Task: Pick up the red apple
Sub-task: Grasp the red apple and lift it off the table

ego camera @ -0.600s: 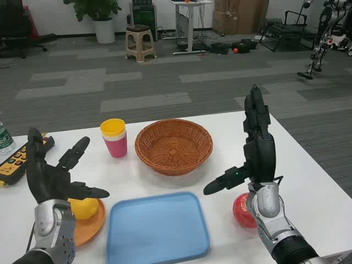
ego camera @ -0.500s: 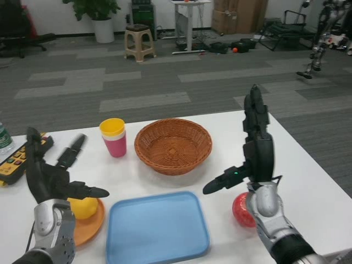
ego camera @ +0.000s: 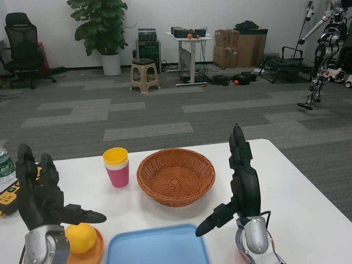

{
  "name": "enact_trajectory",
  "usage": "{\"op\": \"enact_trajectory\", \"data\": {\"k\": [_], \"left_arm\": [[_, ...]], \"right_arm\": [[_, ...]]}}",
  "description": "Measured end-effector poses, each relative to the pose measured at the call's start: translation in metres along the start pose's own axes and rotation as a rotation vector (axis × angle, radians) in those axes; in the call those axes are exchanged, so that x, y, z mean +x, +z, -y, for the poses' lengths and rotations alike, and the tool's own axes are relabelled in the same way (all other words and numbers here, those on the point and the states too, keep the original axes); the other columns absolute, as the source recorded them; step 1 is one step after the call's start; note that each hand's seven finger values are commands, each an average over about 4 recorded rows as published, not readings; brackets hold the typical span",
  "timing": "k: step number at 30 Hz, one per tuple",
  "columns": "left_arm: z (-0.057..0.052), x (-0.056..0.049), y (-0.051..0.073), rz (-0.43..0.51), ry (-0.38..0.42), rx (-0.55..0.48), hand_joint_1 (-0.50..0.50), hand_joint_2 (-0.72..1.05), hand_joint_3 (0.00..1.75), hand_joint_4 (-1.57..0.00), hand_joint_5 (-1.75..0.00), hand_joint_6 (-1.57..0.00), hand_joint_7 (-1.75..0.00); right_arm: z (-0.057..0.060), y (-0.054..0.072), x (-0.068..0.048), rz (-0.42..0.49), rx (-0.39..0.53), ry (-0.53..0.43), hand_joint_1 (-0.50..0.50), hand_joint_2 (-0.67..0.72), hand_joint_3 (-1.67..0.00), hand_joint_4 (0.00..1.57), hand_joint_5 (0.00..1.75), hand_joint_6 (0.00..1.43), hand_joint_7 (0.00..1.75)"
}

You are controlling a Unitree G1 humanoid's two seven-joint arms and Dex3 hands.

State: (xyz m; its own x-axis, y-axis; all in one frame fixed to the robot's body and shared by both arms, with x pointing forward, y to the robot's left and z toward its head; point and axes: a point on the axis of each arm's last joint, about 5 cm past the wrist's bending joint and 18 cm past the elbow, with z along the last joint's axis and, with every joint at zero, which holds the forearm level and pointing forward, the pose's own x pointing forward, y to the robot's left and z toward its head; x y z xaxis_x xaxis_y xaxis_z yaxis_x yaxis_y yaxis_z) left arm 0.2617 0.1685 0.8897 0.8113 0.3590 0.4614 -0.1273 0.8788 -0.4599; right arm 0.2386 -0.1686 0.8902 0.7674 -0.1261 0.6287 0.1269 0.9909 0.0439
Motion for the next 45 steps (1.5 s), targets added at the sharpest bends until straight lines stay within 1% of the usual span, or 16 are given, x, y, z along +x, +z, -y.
{"op": "enact_trajectory", "data": {"k": [1,7,9,13,15,18,23,25,28,30,32,34,36,41,43,45], "left_arm": [[0.000,0.000,0.000,0.000,0.000,0.001,-0.46,-0.66,0.09,0.00,0.00,0.00,0.00],[0.000,0.000,0.000,-0.002,-0.001,0.003,-0.46,-0.66,0.09,0.00,0.00,0.00,0.00],[0.000,0.000,0.000,-0.004,-0.002,0.004,-0.46,-0.70,0.09,0.00,0.00,0.00,0.00],[0.000,0.000,-0.002,-0.034,-0.007,0.010,-0.48,-0.64,0.09,0.00,0.00,0.00,0.00],[0.000,0.000,-0.002,-0.049,-0.016,0.011,-0.50,-0.64,0.09,0.00,0.00,0.00,0.00],[0.001,0.001,-0.002,-0.060,-0.026,0.010,-0.50,-0.64,0.09,0.00,0.00,0.00,0.00],[0.000,0.001,-0.002,-0.065,-0.030,0.014,-0.50,-0.64,0.09,0.00,0.00,0.00,0.00],[0.000,0.002,-0.002,-0.066,-0.031,0.015,-0.50,-0.64,0.09,0.00,0.00,0.00,0.00],[-0.001,0.002,-0.001,-0.065,-0.034,0.019,-0.50,-0.64,0.09,0.00,0.00,0.00,0.00],[-0.002,0.003,0.000,-0.063,-0.036,0.021,-0.50,-0.64,0.09,0.00,0.00,0.00,0.00],[-0.002,0.004,0.000,-0.062,-0.037,0.021,-0.50,-0.68,0.09,0.00,0.00,0.00,0.00],[-0.002,0.004,0.000,-0.062,-0.038,0.020,-0.50,-0.68,0.09,0.00,0.00,0.00,0.00],[-0.002,0.004,0.000,-0.062,-0.039,0.019,-0.50,-0.64,0.09,0.00,0.00,0.00,0.00],[-0.002,0.004,0.000,-0.063,-0.034,0.020,-0.50,-0.68,0.09,0.00,0.00,0.00,0.00],[-0.003,0.004,0.000,-0.064,-0.030,0.019,-0.50,-0.64,0.09,0.00,0.00,0.00,0.00],[-0.003,0.004,0.000,-0.067,-0.029,0.020,-0.50,-0.64,0.09,0.00,0.00,0.00,0.00]], "right_arm": [[0.000,0.000,0.000,-0.001,-0.001,0.000,-0.46,0.53,0.00,0.00,0.00,0.00,0.00],[0.000,0.000,0.000,-0.001,-0.001,-0.001,-0.46,0.53,0.00,0.00,0.00,0.00,0.00],[0.000,0.000,0.000,0.000,-0.001,-0.003,-0.46,0.53,0.00,0.00,0.00,0.00,0.00],[0.002,0.001,0.001,0.006,-0.003,-0.011,-0.46,0.47,0.00,0.00,0.00,0.00,0.00],[0.003,0.001,0.002,0.011,-0.002,-0.015,-0.46,0.46,0.00,0.00,0.00,0.00,0.00],[0.007,0.004,0.006,0.030,0.000,-0.008,-0.46,0.38,0.00,0.00,0.00,0.00,0.00],[0.016,0.014,0.015,0.067,0.012,0.012,-0.46,0.31,0.00,0.00,0.00,0.00,0.00],[0.019,0.015,0.015,0.060,0.023,0.003,-0.46,0.28,0.00,0.00,0.00,0.00,0.00],[0.025,0.017,0.013,0.039,0.033,-0.019,-0.46,0.28,0.00,0.00,0.00,0.00,0.00],[0.031,0.021,0.013,0.050,0.028,-0.035,-0.46,0.28,0.00,0.00,0.00,0.00,0.00],[0.036,0.027,0.014,0.066,0.023,-0.054,-0.46,0.25,0.00,0.00,0.00,0.00,0.00],[0.042,0.033,0.010,0.071,0.017,-0.073,-0.46,0.22,0.00,0.00,0.00,0.00,0.00],[0.046,0.036,0.005,0.061,0.009,-0.088,-0.48,0.22,0.00,0.00,0.00,0.00,0.00],[0.062,0.043,-0.017,0.017,-0.037,-0.143,-0.46,0.22,0.00,0.00,0.00,0.00,0.00],[0.068,0.044,-0.025,-0.007,-0.058,-0.165,-0.46,0.22,-0.04,0.00,0.00,0.00,0.00],[0.073,0.045,-0.033,-0.029,-0.077,-0.183,-0.46,0.22,-0.08,0.00,0.00,0.00,0.00]]}}
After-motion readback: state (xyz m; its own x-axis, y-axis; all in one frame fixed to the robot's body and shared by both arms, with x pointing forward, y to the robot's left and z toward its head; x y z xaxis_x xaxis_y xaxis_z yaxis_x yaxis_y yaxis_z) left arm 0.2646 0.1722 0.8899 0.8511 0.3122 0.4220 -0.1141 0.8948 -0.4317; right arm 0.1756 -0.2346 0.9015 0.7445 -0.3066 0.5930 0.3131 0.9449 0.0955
